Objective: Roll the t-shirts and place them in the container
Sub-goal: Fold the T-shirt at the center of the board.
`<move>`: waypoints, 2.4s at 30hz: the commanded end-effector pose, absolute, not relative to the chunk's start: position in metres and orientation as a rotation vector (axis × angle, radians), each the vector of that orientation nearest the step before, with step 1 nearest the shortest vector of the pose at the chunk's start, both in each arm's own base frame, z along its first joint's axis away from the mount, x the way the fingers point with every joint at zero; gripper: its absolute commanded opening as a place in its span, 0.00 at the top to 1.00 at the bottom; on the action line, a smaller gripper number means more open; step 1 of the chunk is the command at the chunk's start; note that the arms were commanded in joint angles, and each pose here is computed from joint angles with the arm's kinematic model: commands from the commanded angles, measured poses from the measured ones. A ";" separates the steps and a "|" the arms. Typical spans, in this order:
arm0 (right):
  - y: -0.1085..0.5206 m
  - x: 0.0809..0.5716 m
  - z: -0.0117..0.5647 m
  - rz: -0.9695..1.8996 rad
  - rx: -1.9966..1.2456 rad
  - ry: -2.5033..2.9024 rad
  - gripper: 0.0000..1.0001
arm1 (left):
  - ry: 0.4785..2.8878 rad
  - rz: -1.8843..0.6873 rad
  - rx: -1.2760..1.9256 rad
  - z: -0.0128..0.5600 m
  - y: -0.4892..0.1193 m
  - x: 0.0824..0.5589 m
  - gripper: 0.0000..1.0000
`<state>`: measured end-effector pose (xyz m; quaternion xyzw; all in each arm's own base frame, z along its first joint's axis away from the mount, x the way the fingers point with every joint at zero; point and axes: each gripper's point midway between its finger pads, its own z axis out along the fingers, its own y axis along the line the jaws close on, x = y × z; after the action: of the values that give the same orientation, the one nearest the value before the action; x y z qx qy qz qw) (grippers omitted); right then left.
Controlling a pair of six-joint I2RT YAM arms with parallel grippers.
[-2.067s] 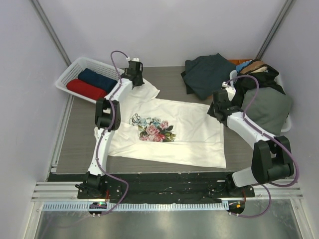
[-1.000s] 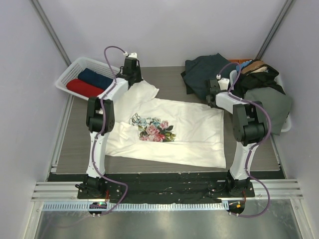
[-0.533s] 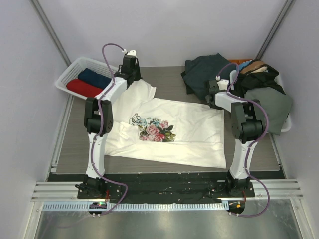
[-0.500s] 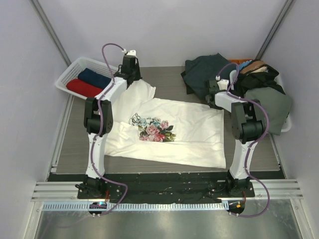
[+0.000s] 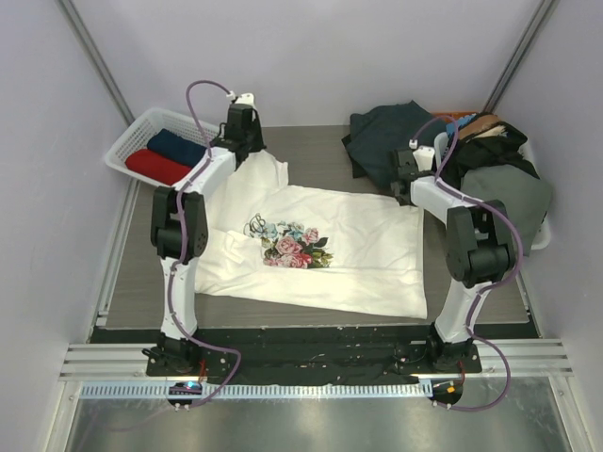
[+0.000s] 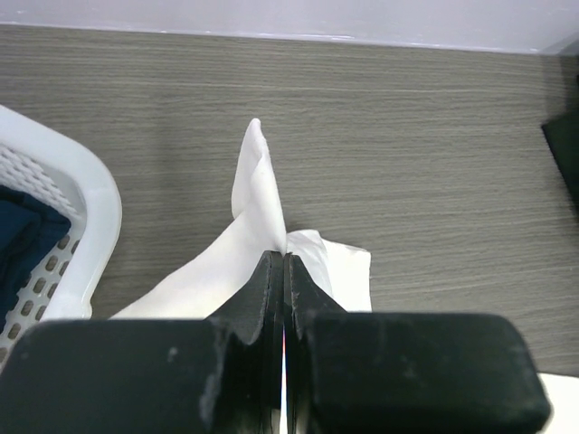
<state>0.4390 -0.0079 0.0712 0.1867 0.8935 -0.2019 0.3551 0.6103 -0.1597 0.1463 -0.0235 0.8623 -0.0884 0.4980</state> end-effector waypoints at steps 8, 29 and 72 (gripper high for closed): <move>0.008 0.419 0.092 -0.353 0.512 2.282 0.99 | 1.954 -0.218 -0.035 0.195 -0.155 0.587 1.00; 0.000 0.381 0.093 -0.357 0.568 2.275 0.99 | 1.920 -0.057 -0.068 0.192 -0.123 0.510 1.00; -0.013 0.367 0.100 -0.400 0.648 2.219 0.99 | 1.817 0.412 -0.186 0.220 -0.084 0.418 1.00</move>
<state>0.3659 -0.0075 0.0850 0.2348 0.8886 -0.1528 0.3631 0.4226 -0.0966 0.1936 -0.0460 0.8046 0.1701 0.5670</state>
